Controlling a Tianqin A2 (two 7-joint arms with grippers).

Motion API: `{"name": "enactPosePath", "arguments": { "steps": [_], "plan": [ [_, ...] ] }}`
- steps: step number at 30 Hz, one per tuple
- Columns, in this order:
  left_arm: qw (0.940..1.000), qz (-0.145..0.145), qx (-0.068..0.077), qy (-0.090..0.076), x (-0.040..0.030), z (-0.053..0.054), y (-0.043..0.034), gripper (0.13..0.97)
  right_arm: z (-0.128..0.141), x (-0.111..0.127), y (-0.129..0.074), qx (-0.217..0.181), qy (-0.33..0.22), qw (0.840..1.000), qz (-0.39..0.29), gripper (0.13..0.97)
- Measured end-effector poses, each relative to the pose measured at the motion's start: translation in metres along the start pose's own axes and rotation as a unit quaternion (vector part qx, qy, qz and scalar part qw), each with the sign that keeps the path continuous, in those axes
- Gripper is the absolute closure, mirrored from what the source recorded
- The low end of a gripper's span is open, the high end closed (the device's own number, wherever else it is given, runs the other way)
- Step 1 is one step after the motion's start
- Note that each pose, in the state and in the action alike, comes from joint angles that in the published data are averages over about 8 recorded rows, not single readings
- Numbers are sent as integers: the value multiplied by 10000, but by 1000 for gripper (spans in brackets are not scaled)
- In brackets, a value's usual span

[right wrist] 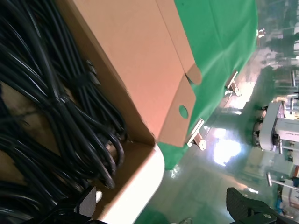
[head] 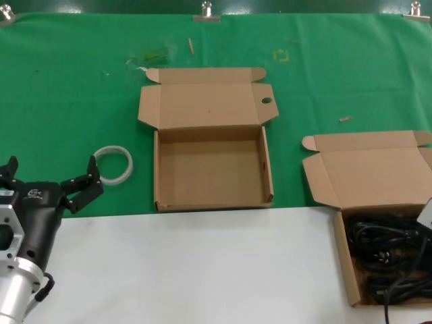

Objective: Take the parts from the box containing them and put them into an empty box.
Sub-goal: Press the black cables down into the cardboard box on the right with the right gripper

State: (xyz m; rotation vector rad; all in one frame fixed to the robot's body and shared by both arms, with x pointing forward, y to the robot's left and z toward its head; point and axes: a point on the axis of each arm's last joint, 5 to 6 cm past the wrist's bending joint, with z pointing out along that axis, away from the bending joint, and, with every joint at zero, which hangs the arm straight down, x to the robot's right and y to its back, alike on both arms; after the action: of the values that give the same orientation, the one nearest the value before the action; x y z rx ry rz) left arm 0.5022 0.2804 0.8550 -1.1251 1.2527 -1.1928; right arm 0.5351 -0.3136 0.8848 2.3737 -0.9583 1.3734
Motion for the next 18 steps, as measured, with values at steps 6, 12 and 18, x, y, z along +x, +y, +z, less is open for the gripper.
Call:
{"name": "enactPosePath", "arguments": {
  "steps": [6,12,18],
  "plan": [
    [10000,0,0,0,0,0,0,132,32,75,51,-57,73,9999,-44,130],
    [10000,0,0,0,0,0,0,132,14,83,47,-47,81,10000,-20,130],
    [10000,0,0,0,0,0,0,132,-29,51,-13,24,34,10000,41,130]
  ]
}}
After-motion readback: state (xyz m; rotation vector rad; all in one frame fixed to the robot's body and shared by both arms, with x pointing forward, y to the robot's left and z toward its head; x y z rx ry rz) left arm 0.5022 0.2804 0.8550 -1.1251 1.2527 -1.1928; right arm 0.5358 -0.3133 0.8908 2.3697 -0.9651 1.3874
